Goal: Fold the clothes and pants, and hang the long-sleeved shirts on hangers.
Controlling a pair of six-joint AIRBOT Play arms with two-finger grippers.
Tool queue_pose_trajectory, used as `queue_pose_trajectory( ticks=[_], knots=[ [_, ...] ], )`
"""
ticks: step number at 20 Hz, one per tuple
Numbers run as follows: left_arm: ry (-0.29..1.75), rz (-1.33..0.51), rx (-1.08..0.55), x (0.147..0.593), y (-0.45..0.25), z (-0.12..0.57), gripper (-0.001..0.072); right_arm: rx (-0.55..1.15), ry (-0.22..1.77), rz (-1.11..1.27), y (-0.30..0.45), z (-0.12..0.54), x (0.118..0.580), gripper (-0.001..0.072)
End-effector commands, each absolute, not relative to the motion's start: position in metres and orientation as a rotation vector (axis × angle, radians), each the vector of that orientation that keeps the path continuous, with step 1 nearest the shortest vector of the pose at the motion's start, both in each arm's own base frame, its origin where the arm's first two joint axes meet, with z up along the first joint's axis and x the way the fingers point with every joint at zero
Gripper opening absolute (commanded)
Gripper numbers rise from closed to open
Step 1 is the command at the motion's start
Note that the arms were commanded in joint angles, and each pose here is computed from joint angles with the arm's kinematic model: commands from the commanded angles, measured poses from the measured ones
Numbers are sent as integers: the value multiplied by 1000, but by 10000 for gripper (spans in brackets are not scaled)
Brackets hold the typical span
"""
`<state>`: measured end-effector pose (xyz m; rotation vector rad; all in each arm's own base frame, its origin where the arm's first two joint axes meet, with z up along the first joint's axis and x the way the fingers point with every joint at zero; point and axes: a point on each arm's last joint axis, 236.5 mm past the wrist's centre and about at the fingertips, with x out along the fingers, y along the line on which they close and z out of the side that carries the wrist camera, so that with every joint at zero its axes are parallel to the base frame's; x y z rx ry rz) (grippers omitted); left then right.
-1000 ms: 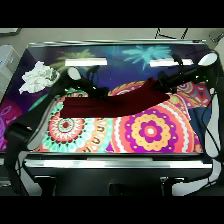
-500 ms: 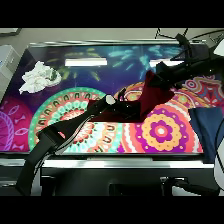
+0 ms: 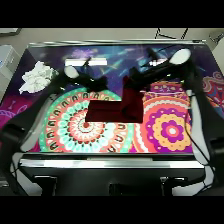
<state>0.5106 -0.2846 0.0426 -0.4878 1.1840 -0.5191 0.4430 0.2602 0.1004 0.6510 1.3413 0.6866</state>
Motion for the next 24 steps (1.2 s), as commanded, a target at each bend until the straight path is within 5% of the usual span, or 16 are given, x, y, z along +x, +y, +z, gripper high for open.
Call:
queue_pose_trajectory(
  ticks=[1,2,3,4,5,10,14,16,24],
  knots=[
    [1091,-380,-337,505,-158,118,22,811,1406,762,347,45,449,42],
    [1045,-368,-340,501,-143,142,22,869,1428,773,371,31,447,43],
    [1003,-362,-341,497,-135,162,22,930,1451,775,394,15,444,140],
    [969,-364,-333,493,-131,177,22,992,1479,789,414,5,438,531],
    [941,-376,-313,489,-130,190,22,1017,1484,846,428,3,431,696],
    [892,-390,-272,478,-128,212,23,909,1478,818,323,20,456,710],
    [894,-390,-269,476,-127,213,23,583,1607,352,116,-16,451,701],
    [894,-390,-269,476,-128,213,23,564,1706,172,59,-42,428,689],
    [895,-405,-295,475,-133,215,23,857,1581,551,167,-86,430,603]
  ],
)
